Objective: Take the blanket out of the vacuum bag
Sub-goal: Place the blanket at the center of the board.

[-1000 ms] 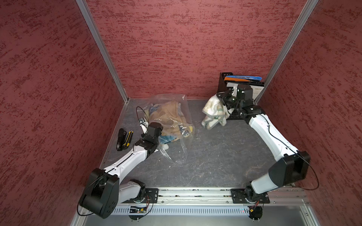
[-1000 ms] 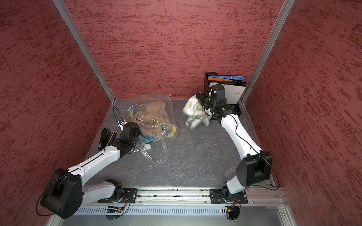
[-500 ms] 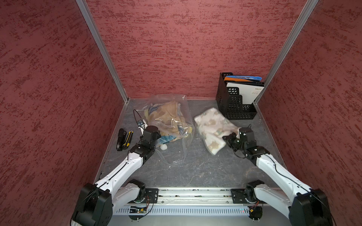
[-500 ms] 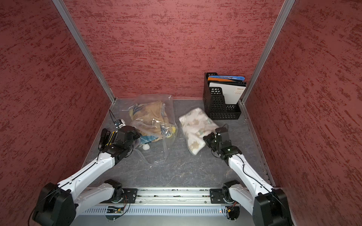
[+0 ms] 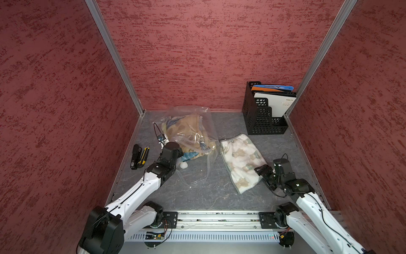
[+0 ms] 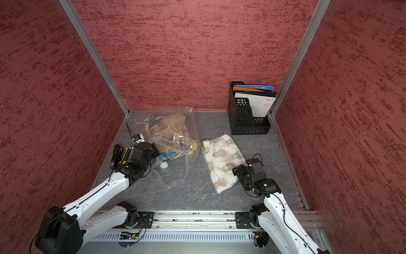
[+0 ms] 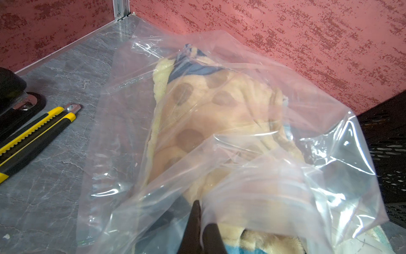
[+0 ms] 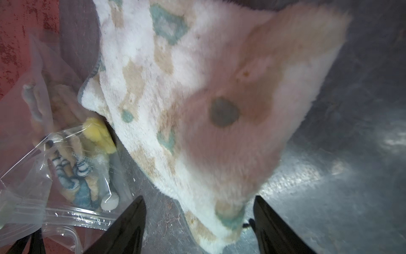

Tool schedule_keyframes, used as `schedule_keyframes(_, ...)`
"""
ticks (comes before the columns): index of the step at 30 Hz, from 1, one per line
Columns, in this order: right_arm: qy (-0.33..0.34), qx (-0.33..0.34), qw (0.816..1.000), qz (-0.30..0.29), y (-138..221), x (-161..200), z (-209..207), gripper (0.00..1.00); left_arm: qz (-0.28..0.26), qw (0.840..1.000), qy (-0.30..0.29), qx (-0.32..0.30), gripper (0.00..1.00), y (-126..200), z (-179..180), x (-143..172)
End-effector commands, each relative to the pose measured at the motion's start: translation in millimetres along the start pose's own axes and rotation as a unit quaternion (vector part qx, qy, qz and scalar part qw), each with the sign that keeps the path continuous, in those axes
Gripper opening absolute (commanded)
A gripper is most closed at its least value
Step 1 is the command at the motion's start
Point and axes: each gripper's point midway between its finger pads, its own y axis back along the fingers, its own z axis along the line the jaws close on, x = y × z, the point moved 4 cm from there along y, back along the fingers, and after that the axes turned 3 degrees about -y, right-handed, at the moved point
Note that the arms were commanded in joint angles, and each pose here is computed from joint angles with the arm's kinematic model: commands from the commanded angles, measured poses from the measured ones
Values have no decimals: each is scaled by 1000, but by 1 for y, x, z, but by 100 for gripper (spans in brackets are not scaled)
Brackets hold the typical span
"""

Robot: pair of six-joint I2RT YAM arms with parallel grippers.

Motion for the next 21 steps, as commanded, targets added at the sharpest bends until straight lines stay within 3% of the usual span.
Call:
schedule_keyframes(1, 22, 9, 999, 25, 21, 10, 0, 69, -8, 1000, 2, 10, 0, 4, -7, -9)
schedule_keyframes(4, 49, -26, 998, 35, 37, 18, 12, 51, -13, 1000, 10, 16, 0, 8, -4, -9)
schedule_keyframes(6, 79, -48, 995, 35, 41, 22, 22, 28, -15, 1000, 15, 18, 0, 10, -3, -7)
schedule_keyframes(7, 91, -48, 995, 13, 45, 16, 27, 8, -14, 1000, 18, 22, 0, 10, -3, -6)
schedule_keyframes(8, 105, -55, 993, -14, 49, 7, 38, 0, -13, 999, 20, 25, 0, 11, -4, -6)
schedule_keyframes(11, 148, -62, 985, -62, 41, -19, 84, 0, -9, 999, 21, 36, 0, 12, -9, -5)
schedule_keyframes(14, 156, -21, 986, -45, -3, -33, 103, 0, -6, 999, 15, 37, 0, 11, -13, -4)
schedule_keyframes(17, 133, 17, 990, -33, -40, -34, 80, 0, 3, 999, 13, 41, 0, 10, -16, 1)
schedule_keyframes(21, 111, 87, 989, -51, -50, -29, 25, 0, 10, 998, 14, 56, 0, 10, -21, 8)
